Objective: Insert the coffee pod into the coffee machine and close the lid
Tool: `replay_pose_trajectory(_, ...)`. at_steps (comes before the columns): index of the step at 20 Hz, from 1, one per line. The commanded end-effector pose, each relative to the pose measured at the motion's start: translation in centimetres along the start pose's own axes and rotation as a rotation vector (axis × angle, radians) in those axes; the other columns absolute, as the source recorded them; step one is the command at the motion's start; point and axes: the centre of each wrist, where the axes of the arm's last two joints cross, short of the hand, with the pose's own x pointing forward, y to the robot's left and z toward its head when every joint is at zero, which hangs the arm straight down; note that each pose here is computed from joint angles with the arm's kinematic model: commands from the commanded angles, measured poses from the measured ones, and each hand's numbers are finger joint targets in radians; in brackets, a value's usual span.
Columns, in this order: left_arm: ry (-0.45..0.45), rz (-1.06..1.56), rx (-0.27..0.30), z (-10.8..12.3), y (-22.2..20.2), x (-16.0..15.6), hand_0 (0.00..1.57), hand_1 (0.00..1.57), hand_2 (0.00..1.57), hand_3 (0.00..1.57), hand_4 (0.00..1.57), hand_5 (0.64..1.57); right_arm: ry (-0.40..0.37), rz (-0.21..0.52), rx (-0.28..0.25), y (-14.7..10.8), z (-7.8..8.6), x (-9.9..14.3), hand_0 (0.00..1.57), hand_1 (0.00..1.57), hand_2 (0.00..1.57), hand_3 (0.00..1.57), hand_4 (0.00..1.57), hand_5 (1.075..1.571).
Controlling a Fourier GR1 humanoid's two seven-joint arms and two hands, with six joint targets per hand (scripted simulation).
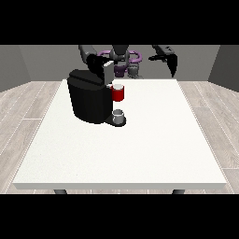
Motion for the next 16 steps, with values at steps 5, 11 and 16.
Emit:
replay_pose_trajectory(5, -0.062, -0.016, 0.029, -1.4, 2.0, 0.8, 0.0, 0.0, 0.0, 0.0, 0.16, 1.571, -0.085, 0.094, 0.04, 1.2, -2.9, 4.6, 0.0, 0.0, 0.0, 0.0, 0.06, 1.571)
replay_pose_trajectory(11, -0.019, 0.027, -0.029, -2.3, -0.7, 2.3, 0.0, 0.0, 0.0, 0.0, 0.14, 1.571, -0.071, 0.131, 0.046, 2.7, -3.3, 3.9, 0.0, 0.0, 0.0, 0.0, 0.14, 1.571)
replay_pose_trajectory(16, 0.024, 0.021, 0.006, 0.0, 0.9, -0.1, 0.0, 0.0, 0.0, 0.0, 0.0, 1.571, -0.048, 0.083, 0.1, 3.5, -2.2, 2.4, 0.0, 0.0, 0.0, 0.0, 0.12, 1.571)
